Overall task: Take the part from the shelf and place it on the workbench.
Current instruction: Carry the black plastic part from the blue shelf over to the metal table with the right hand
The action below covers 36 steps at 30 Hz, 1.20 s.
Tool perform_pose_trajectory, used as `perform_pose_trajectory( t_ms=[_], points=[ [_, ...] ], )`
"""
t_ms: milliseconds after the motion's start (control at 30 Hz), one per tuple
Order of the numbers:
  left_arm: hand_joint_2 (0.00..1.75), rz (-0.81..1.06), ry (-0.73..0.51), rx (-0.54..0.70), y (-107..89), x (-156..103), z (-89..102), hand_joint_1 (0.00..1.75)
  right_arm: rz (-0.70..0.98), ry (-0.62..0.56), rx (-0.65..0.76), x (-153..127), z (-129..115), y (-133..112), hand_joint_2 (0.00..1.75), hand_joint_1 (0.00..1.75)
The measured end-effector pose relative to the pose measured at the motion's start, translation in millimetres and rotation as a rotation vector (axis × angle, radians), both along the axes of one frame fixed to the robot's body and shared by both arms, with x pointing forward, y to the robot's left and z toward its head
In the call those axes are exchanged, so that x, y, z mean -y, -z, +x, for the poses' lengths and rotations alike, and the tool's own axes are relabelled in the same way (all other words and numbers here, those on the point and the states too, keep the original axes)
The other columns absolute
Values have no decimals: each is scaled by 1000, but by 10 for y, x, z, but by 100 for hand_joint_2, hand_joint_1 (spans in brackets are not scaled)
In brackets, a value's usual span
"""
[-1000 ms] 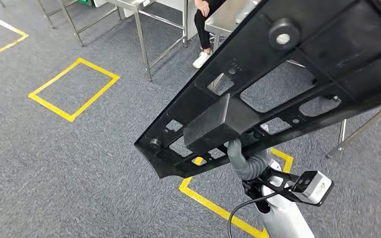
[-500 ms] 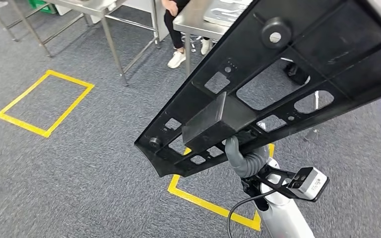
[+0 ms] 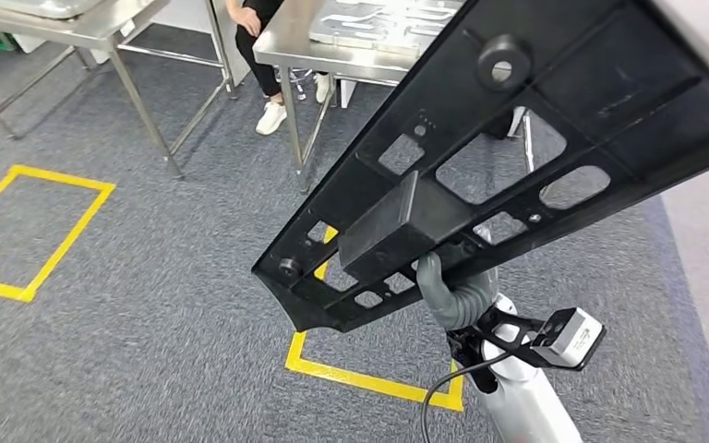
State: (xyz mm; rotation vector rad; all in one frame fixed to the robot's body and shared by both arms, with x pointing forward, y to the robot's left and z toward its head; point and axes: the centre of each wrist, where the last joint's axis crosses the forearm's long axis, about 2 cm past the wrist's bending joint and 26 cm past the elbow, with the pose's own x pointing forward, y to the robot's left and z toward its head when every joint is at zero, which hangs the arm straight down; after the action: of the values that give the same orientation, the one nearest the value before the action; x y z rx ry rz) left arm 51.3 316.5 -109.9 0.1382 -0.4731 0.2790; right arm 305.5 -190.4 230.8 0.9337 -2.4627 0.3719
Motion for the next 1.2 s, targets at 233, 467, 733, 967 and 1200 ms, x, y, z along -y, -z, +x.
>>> perform_pose_trajectory(
  t_ms=[233,467,733,967,1200],
  points=[
    [175,-5,5,5,0,-6,1,0,-1,3,-2,22,4,9,175,175],
    [175,-9,6,12,-5,-7,36,0,-16,21,3,39,10,15,175,175],
    [175,-12,7,15,-1,-24,5,0,-23,43,20,41,16,-21,175,175],
    [175,-7,7,18,-3,-51,6,0,-22,43,19,42,16,-21,175,175],
    [175,-7,8,25,-5,-54,18,0,-18,46,22,49,14,-31,175,175]
  ],
)
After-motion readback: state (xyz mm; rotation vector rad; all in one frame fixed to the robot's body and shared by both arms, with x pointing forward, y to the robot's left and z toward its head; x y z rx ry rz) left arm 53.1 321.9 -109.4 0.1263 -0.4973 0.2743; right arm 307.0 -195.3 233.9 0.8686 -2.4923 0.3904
